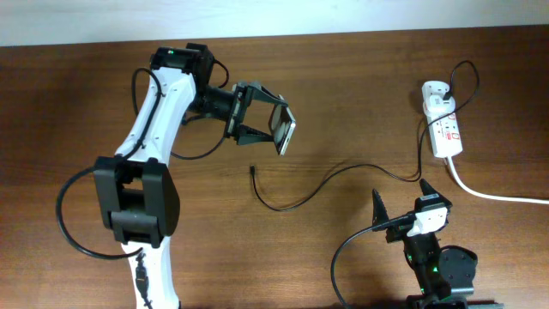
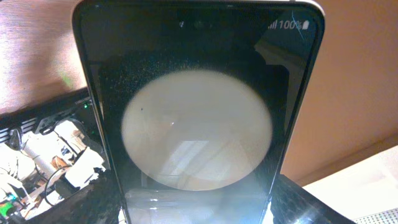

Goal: Plug charger to phone and switch on socket

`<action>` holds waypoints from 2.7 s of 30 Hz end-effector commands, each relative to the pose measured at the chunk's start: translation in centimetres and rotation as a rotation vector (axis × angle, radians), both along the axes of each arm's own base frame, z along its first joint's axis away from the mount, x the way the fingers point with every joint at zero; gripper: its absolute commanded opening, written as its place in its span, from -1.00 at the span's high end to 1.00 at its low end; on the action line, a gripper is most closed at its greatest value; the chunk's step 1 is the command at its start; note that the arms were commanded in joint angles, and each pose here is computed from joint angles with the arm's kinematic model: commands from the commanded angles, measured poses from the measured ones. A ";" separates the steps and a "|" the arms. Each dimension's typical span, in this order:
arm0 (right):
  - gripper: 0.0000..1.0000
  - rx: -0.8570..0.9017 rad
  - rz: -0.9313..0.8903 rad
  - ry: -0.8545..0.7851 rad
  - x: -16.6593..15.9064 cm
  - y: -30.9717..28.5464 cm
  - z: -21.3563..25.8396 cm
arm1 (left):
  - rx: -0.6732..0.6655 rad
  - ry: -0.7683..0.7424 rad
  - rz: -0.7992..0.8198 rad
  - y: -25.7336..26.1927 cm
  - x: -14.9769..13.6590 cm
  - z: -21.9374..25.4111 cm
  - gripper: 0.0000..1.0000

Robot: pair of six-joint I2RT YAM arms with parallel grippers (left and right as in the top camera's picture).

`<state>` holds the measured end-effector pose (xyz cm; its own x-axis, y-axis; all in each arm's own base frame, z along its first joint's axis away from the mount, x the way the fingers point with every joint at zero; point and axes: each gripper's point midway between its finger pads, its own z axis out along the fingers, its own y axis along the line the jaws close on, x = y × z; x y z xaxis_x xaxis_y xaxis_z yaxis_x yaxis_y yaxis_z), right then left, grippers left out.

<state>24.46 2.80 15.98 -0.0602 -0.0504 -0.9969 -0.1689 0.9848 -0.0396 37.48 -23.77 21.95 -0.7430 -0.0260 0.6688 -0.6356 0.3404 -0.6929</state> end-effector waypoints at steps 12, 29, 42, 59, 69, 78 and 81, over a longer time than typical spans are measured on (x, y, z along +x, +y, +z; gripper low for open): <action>-0.97 0.008 0.009 0.007 0.0 0.2 -0.3 | 0.019 0.009 0.262 10.2 4.8 0.6 1.00; -0.97 0.009 0.009 0.007 0.0 0.2 -0.3 | 0.049 0.169 0.282 10.7 3.5 0.6 1.00; -0.97 0.009 0.009 0.007 0.0 0.2 -0.3 | 0.098 0.140 0.277 11.1 3.6 -0.3 1.00; -0.98 0.047 0.002 0.013 0.0 0.1 -0.3 | 0.098 0.140 0.277 11.1 3.6 -0.3 1.00; -0.97 0.156 0.220 0.094 -1.5 3.9 6.6 | 0.098 0.141 0.277 11.1 3.6 -0.3 1.00; -0.97 0.226 0.210 0.633 1.5 4.4 14.6 | 0.098 0.140 0.277 11.1 3.6 -0.3 1.00; -0.97 0.237 0.212 0.692 2.3 4.5 16.1 | 0.098 0.140 0.277 11.1 3.6 -0.3 1.00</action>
<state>26.33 7.08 30.20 -0.7012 0.0770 -0.7088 -0.2490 0.9051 0.3446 40.72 -12.64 20.30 -0.5861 -0.2988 0.7531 -0.8101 0.2308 -0.5389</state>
